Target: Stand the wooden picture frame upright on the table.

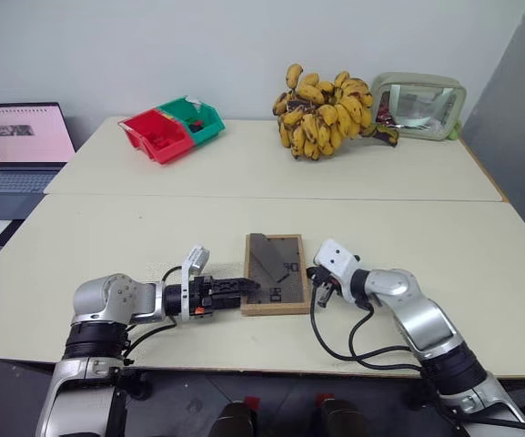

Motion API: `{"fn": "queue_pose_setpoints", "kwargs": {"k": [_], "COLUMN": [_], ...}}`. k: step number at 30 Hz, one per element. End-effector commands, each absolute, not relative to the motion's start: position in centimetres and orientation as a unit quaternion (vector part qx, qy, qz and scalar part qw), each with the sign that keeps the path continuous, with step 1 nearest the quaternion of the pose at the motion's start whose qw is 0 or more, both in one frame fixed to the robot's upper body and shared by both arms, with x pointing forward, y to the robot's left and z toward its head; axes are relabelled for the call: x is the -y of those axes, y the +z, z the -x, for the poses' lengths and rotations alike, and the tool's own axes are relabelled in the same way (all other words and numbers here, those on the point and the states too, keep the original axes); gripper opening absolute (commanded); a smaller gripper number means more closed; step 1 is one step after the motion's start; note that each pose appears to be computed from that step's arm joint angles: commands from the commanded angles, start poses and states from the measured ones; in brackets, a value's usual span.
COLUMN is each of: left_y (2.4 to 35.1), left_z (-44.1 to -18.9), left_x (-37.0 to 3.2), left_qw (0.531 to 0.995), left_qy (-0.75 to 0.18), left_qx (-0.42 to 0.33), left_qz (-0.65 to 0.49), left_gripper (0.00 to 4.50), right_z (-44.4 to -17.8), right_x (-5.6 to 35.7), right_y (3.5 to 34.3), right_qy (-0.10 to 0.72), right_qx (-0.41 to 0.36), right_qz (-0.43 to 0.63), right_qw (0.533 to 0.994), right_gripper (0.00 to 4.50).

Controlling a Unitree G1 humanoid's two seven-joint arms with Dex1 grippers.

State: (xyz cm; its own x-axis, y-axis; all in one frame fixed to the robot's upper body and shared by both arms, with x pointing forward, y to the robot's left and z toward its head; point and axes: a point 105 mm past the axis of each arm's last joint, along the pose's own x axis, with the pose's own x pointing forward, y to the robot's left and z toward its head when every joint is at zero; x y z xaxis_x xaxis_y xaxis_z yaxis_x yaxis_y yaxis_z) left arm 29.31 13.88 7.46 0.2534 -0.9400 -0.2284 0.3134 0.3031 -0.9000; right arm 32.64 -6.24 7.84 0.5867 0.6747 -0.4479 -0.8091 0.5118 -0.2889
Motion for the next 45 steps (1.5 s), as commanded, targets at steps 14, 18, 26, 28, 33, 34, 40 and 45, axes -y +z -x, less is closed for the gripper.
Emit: {"fn": "queue_pose_setpoints", "kwargs": {"k": [14, 18, 26, 28, 33, 34, 40, 45], "left_y": [7.2, 8.1, 12.2, 13.4, 16.8, 17.7, 20.9, 21.9], "left_z": [-29.3, -30.0, -31.2, -31.2, -32.3, -32.7, -34.2, -33.8], "left_x": [-10.8, -10.9, -10.5, -10.2, -9.8, -9.8, -9.9, -9.6], "left_qw": [0.692, 0.701, 0.716, 0.725, 0.777, 0.786, 0.825, 0.826], "left_qy": [-0.457, -0.456, -0.478, -0.487, -0.492, -0.492, -0.485, -0.504], "left_qx": [-0.41, -0.387, -0.315, -0.294, -0.23, -0.211, -0.141, -0.127], "left_qz": [0.38, 0.389, 0.4, 0.388, 0.317, 0.308, 0.255, 0.218], "left_gripper": [3.22, 2.38, 1.29, 1.29, 1.29, 1.29, 1.29, 1.29], "right_z": [-33.0, -33.3, -34.1, -34.4, -34.3, -34.3, -34.4, -35.6], "right_x": [5.7, 7.1, 11.9, 12.3, 11.3, 10.8, 8.4, 5.6], "right_y": [8.8, 8.5, 11.4, 14.0, 21.2, 22.7, 27.8, 29.3], "right_qy": [0.423, 0.407, 0.381, 0.393, 0.461, 0.477, 0.541, 0.572], "right_qx": [-0.127, -0.136, -0.127, -0.108, -0.057, -0.045, -0.003, 0.015], "right_qz": [0.235, 0.241, 0.245, 0.206, 0.078, 0.053, -0.013, -0.034], "right_qw": [0.866, 0.871, 0.882, 0.89, 0.882, 0.876, 0.841, 0.819], "right_gripper": [0.0, 0.0, 0.0, 0.17, 1.22, 1.39, 2.65, 3.84]}}
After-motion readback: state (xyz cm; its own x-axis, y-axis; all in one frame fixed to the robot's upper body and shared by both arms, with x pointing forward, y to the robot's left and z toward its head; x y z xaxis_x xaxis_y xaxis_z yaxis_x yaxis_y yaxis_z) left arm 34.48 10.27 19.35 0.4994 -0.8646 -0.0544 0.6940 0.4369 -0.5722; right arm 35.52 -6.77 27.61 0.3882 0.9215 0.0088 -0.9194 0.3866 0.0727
